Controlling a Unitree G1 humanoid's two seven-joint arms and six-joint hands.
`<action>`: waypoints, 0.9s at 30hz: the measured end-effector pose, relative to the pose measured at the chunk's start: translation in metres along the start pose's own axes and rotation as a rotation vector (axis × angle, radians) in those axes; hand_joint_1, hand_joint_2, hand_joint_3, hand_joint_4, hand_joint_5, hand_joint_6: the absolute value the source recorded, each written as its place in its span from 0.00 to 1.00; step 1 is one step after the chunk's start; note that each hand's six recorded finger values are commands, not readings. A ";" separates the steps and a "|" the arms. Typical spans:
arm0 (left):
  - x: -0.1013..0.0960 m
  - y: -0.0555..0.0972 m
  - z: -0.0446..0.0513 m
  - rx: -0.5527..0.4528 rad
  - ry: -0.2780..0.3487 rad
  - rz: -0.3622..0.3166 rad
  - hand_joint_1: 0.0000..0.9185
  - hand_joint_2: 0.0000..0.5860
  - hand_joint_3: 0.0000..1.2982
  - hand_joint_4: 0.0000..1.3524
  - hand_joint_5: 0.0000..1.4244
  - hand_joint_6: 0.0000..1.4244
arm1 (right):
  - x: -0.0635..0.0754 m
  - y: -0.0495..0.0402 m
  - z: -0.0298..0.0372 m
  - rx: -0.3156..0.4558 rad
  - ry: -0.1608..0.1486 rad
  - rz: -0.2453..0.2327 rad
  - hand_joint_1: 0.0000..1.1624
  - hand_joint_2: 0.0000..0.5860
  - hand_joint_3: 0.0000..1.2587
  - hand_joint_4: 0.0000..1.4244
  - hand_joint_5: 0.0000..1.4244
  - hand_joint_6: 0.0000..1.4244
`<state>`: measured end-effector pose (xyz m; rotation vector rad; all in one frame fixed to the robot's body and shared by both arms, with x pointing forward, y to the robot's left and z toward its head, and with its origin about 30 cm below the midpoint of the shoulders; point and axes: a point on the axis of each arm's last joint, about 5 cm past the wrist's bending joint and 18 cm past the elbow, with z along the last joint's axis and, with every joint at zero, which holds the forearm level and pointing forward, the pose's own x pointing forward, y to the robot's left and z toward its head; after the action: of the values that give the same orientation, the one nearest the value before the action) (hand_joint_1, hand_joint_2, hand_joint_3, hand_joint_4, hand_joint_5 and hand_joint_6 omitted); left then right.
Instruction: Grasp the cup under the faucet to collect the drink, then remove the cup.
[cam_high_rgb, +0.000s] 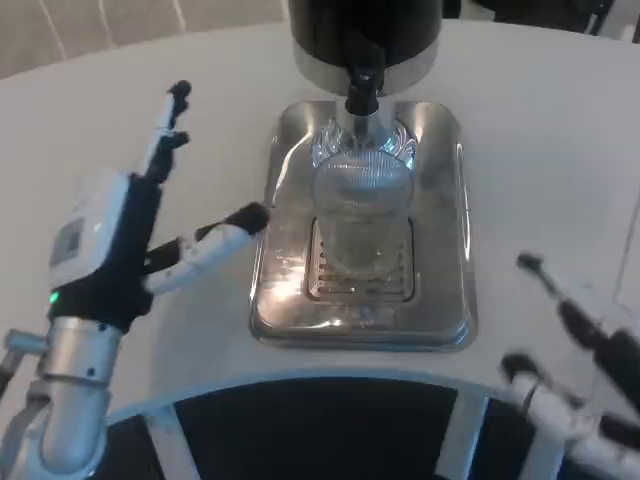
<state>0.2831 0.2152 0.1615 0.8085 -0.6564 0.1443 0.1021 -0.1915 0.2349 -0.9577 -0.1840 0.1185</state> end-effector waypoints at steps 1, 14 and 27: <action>-0.004 0.003 -0.0018 0.011 -0.006 -0.012 0.11 0.21 0.12 0.12 0.17 0.21 | 0.005 -0.0045 0.0000 0.039 -0.006 -0.021 0.15 0.93 0.00 0.00 0.00 0.00; -0.055 0.032 -0.0130 0.159 -0.069 -0.222 0.14 0.28 0.08 0.02 0.08 0.17 | 0.043 -0.0331 0.0103 0.321 -0.097 -0.028 0.16 1.00 0.00 0.00 0.00 0.00; -0.078 0.041 -0.0061 0.183 -0.090 -0.350 0.12 0.25 0.07 0.00 0.05 0.16 | 0.078 -0.0499 0.0279 0.408 -0.211 0.029 0.16 1.00 0.00 0.00 0.00 0.00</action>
<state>0.2095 0.2573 0.1374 1.0985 -0.5819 -0.1536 0.1733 -0.1835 0.2995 -0.5399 -0.3267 0.2734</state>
